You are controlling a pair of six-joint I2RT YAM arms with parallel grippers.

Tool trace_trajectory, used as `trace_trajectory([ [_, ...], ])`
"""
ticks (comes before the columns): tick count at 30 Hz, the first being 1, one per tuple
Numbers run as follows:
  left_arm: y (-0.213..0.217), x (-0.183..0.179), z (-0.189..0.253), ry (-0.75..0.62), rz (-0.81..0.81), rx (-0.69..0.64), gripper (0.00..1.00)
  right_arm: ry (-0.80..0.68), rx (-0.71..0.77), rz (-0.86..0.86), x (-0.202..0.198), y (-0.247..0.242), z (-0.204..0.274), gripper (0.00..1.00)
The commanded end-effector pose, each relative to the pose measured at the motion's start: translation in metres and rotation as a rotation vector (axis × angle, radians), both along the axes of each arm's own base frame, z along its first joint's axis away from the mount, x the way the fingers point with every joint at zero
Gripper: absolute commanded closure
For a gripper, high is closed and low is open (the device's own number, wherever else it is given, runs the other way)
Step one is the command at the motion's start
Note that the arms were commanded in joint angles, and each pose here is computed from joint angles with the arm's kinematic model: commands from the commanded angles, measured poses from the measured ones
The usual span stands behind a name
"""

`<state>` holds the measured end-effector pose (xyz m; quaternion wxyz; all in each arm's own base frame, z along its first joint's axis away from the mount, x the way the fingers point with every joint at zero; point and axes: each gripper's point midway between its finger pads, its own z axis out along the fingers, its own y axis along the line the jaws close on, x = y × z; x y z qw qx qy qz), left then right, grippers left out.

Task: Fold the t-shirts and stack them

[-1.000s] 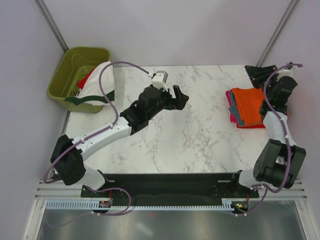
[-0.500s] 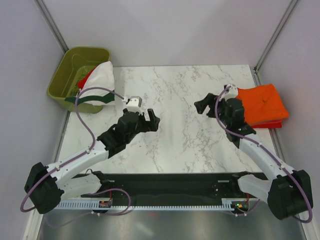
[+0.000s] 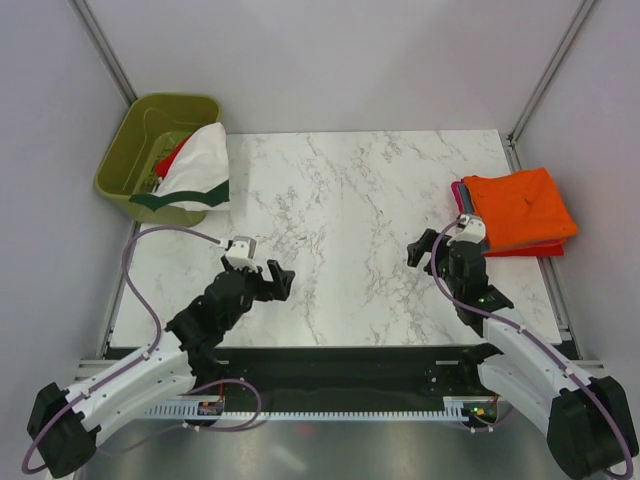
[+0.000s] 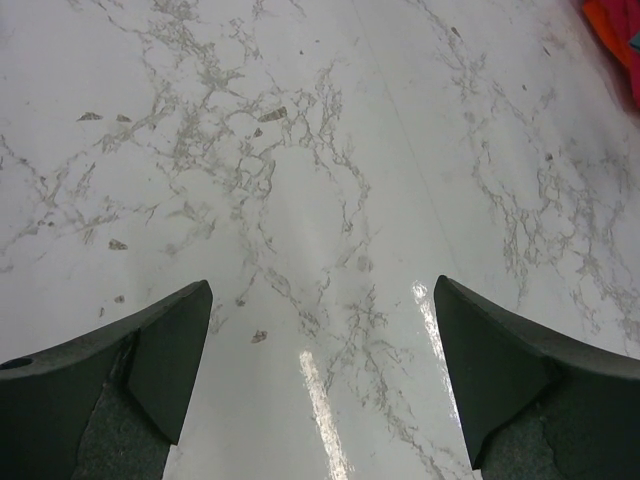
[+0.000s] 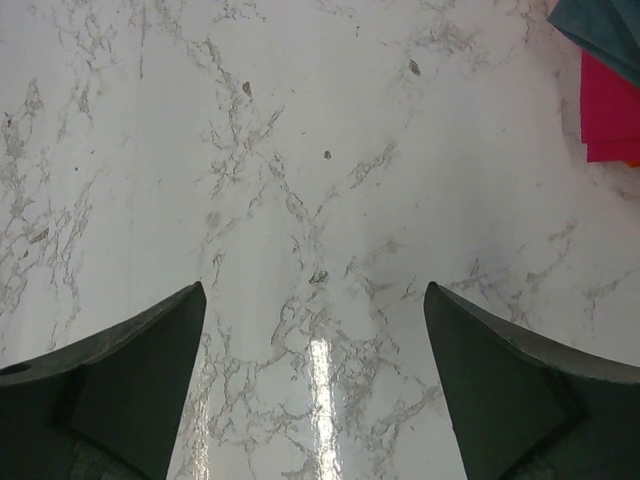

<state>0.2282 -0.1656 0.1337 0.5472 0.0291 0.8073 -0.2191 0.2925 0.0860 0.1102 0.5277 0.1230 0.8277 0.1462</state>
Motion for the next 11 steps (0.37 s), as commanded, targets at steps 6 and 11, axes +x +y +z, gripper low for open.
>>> trace_trajectory([
  [6,0.02,-0.007,-0.007,-0.009,0.061,-0.007,0.0,-0.045,0.039,-0.012,-0.011,-0.002,-0.002,0.02],
  [11,0.03,-0.006,-0.01,-0.028,0.115,-0.036,0.0,-0.04,0.034,-0.029,-0.011,-0.006,-0.003,0.02],
])
